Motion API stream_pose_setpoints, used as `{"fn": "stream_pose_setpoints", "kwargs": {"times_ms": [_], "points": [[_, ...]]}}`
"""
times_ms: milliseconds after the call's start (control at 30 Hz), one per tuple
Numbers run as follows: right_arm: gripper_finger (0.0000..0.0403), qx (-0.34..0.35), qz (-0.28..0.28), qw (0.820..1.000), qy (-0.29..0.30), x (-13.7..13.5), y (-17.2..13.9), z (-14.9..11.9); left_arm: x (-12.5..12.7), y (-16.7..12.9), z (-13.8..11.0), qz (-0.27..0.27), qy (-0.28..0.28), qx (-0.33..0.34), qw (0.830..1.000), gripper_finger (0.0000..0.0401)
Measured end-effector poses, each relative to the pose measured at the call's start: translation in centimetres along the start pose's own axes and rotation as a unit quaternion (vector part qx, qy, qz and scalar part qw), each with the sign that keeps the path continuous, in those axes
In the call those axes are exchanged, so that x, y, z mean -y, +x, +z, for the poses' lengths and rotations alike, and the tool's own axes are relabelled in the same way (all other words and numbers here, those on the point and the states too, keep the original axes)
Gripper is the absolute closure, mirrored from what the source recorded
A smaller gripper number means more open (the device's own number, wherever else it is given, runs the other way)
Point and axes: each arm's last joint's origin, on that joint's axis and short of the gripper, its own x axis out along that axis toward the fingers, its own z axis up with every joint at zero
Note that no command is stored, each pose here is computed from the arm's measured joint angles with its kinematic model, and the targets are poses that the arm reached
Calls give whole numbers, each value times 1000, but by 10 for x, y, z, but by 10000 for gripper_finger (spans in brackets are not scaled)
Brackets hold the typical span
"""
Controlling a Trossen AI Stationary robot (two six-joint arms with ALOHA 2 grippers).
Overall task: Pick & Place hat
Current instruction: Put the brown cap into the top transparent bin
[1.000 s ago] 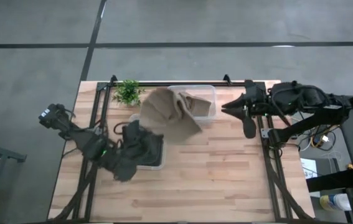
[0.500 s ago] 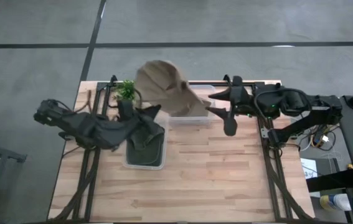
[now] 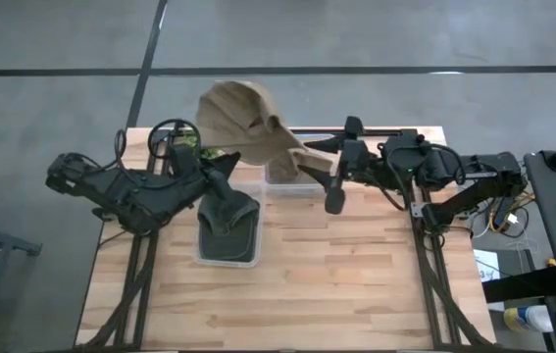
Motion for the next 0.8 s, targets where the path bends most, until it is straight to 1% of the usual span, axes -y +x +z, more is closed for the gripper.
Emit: {"fn": "stream_pose_setpoints", "kwargs": {"times_ms": [67,167,300,400,533,567,700,800], "points": [[187,10,-9,1000,5,-1,4,2,1,1,-2,-1,2,-2,1000,396],[205,10,-38,999,3,-1,7,5,1,1,-3,-4,6,-6,1000,396],[242,14,-45,999,-2,0,8,9,1,1,-2,-4,8,-6,1000,396],[288,20,-43,999,1,1,5,12,1,0,-1,-4,8,-6,1000,396],[371,20,-44,999,2,2,4,14,0,1,-1,-3,14,-4,1000,396],[380,21,-46,999,3,3,3,15,0,1,-1,-4,16,-5,1000,396],[389,14,-48,999,10,5,2,13,0,1,-1,-3,30,-6,1000,396],[390,10,-47,999,11,5,2,13,0,1,-1,-6,40,-7,999,379]]}}
